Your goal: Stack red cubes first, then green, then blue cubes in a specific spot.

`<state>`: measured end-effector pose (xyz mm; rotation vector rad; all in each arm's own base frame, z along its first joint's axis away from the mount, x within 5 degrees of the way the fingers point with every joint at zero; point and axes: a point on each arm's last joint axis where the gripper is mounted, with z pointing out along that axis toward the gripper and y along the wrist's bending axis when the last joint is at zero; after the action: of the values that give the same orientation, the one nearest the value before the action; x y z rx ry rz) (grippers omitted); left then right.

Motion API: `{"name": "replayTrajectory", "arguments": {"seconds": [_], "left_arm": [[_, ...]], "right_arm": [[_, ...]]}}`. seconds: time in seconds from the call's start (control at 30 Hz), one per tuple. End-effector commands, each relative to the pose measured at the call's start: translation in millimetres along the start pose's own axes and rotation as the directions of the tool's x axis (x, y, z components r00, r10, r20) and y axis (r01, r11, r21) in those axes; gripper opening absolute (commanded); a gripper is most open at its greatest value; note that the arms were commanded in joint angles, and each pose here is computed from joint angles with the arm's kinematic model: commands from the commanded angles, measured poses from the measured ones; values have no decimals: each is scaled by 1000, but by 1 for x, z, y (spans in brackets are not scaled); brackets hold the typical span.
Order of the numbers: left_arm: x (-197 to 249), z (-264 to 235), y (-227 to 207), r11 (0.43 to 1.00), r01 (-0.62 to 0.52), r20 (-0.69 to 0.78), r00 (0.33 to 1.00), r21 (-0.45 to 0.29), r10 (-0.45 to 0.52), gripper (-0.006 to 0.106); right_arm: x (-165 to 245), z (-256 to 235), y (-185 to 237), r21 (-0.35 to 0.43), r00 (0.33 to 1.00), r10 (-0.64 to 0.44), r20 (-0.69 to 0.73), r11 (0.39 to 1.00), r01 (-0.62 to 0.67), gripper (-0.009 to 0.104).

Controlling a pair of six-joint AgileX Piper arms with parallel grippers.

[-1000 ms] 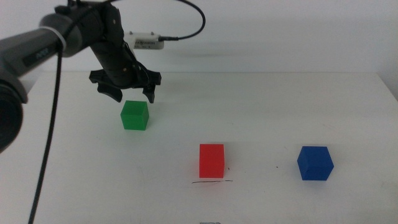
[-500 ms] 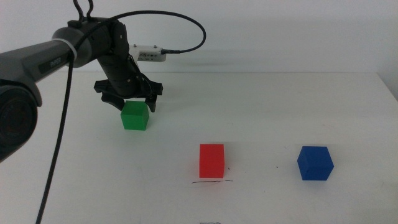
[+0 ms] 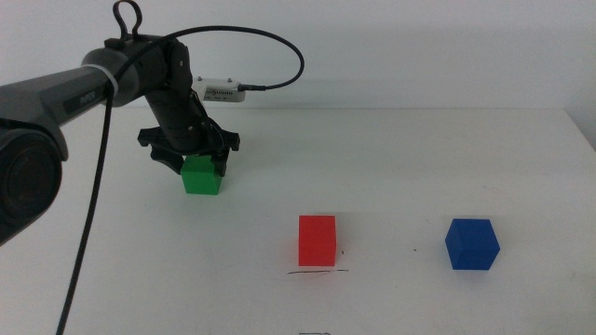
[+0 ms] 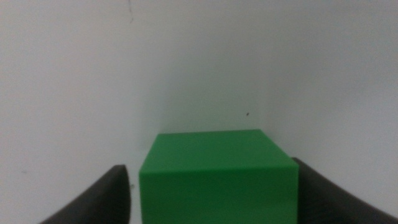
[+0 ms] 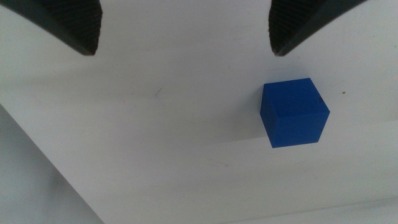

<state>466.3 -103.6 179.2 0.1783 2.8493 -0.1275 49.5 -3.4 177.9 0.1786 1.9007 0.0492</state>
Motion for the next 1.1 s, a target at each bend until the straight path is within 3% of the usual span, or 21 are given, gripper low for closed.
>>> {"name": "replayTrajectory", "arguments": {"seconds": [0.0, 0.2, 0.23, 0.37, 0.5, 0.6, 0.9, 1.07], "left_arm": [[-12, -39, -2, 1000, 19, 110, 994, 17, -21, 68], [-11, -38, -3, 999, 30, 104, 994, 24, -32, 34], [-10, -41, -4, 999, 37, 89, 995, 36, -41, 22], [-7, -59, -7, 997, 47, 85, 995, 64, -52, 5], [1, -92, -14, 997, 45, 80, 996, 66, -51, -1], [14, -113, -24, 998, 31, 108, 993, 57, -37, -1], [85, -158, -56, 987, 137, 145, 978, 86, -148, -1], [100, -167, -90, 991, 115, 155, 980, 62, -123, -1]], "right_arm": [[-16, -5, 2, -13, 993, -18, 120, 1000, 20, 78], [-16, -5, 2, -13, 993, -18, 120, 1000, 20, 78], [-16, -5, 2, -13, 993, -18, 120, 1000, 20, 78], [-16, -5, 2, -13, 993, -18, 120, 1000, 20, 78], [-16, -5, 2, -13, 993, -18, 120, 1000, 20, 78], [-16, -5, 2, -13, 993, -18, 120, 1000, 20, 78], [-16, -5, 2, -13, 993, -18, 120, 1000, 20, 78], [-16, -5, 2, -13, 993, -18, 120, 1000, 20, 78]]}}
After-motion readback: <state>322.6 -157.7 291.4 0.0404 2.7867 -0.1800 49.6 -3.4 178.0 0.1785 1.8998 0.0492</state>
